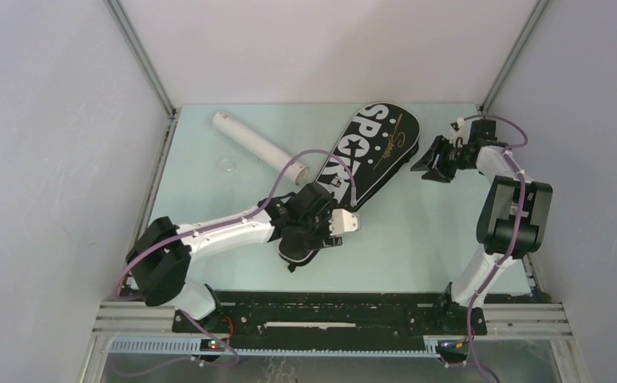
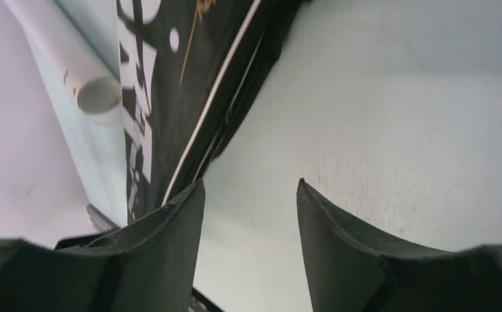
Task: Pack up the badminton gear
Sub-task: Place the racket in the racket bag, then adjust the racket bag at the center of the board.
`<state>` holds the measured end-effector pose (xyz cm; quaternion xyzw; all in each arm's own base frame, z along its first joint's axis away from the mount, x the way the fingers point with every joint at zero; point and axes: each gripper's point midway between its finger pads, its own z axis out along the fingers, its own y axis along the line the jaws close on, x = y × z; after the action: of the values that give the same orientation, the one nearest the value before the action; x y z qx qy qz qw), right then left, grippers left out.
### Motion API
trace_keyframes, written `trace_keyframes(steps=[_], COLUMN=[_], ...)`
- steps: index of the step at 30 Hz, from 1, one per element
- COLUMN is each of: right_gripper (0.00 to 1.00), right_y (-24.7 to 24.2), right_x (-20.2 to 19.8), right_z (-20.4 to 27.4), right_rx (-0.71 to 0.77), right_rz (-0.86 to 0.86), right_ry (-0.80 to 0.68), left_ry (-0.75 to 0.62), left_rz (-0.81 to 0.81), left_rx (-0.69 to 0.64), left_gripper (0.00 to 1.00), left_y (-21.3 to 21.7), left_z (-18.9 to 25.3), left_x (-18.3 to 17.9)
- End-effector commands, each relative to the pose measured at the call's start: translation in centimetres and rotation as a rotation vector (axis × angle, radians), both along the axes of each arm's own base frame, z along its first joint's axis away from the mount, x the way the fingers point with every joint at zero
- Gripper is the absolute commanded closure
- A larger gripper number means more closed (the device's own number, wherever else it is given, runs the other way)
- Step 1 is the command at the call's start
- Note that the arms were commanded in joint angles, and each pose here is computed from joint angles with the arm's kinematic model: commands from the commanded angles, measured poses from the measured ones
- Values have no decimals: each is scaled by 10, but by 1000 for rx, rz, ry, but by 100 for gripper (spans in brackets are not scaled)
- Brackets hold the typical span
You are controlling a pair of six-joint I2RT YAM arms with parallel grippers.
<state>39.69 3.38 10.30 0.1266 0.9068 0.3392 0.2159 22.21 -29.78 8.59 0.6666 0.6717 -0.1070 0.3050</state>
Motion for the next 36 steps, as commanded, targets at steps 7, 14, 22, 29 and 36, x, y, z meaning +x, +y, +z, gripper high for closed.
trace_keyframes(steps=[7,14,22,29,36], right_gripper=[32,39,49,51,68], right_y=[-8,-19,-23,-16,-18], right_x=[90,117,130,140,150], right_z=[-12,-34,-51,-62,-71], right_rx=[-134,-235,-240,-223,-189], right_rz=[-137,-190,-208,-203,-217], right_ry=[-69,-74,-45,18,62], left_ry=[-40,-106,-112,-85,-87], left_rz=[-29,36,58,79,83], left_rx=[-177,-181,-201,-195,-85], left_gripper=[17,16,17,16,15], left_y=[-42,-64,-78,-82,-75], left_z=[59,51,49,36,8], left_x=[27,62,74,78,84])
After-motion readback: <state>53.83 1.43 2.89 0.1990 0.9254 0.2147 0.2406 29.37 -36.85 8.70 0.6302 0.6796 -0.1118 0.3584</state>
